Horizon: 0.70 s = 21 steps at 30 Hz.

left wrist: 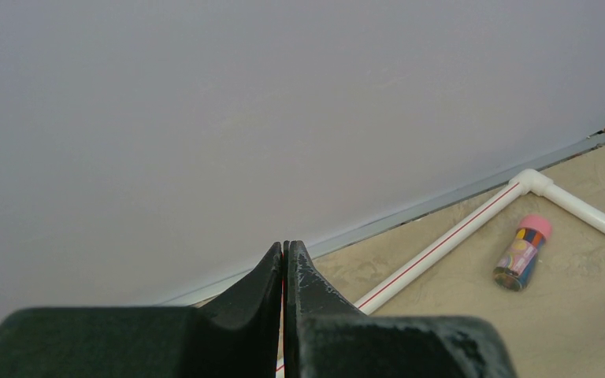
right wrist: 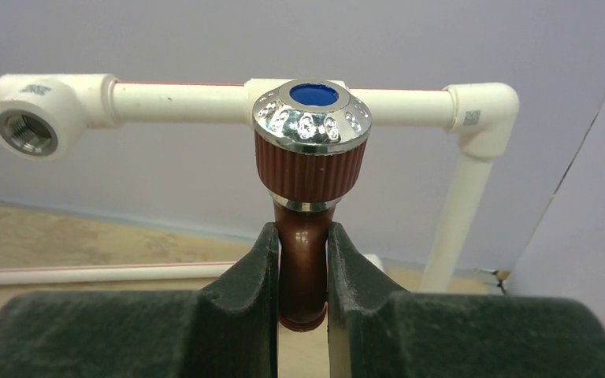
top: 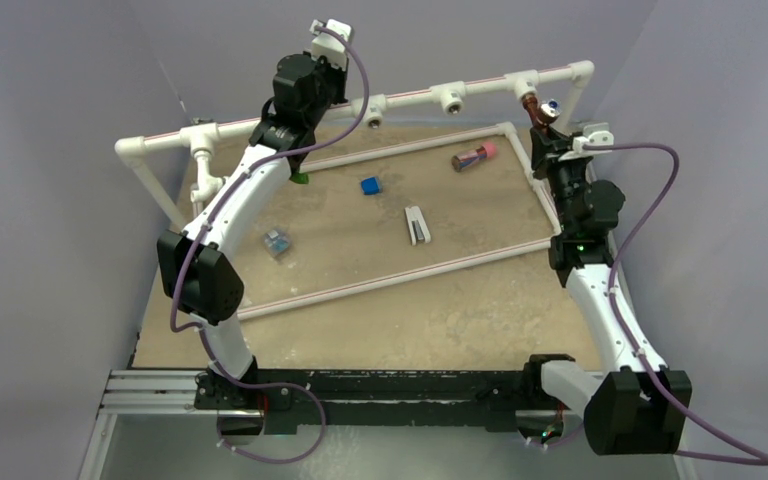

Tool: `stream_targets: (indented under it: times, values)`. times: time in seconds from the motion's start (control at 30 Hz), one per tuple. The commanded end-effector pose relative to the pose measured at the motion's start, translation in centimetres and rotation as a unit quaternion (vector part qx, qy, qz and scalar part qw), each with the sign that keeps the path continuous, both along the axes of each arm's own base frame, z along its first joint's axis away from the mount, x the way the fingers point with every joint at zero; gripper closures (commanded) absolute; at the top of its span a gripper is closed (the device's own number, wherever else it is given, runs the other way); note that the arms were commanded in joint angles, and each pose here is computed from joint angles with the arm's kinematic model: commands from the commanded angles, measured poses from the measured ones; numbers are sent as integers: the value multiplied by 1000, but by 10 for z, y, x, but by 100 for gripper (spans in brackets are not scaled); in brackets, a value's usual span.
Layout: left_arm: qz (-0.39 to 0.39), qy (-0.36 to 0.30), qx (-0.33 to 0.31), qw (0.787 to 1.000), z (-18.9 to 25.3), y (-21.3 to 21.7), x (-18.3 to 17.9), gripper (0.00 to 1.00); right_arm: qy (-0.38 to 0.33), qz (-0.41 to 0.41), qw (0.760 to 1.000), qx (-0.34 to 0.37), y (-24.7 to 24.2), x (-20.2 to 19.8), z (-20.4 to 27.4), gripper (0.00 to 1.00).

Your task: Install the water faucets

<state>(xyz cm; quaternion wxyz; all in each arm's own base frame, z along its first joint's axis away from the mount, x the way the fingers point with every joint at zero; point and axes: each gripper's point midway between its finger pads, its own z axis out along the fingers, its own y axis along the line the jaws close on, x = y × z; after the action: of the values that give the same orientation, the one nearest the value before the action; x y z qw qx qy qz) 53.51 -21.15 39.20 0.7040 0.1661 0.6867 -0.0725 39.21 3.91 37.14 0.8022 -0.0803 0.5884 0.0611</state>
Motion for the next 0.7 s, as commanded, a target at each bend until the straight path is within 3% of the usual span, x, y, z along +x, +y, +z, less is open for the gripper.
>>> stream_targets:
  times: [0.0, 0.3, 0.67]
  values:
    - [-64, 93, 35, 993, -63, -27, -19, 100, 16, 75, 994, 82, 26, -1, 12, 100]
    - [-62, 93, 37, 993, -63, -26, -19, 100, 44, 105, 968, 223, 31, -4, 17, 100]
    - [-63, 90, 42, 993, -62, -28, -21, 100, 62, 165, 891, 418, 39, -17, 32, 100]
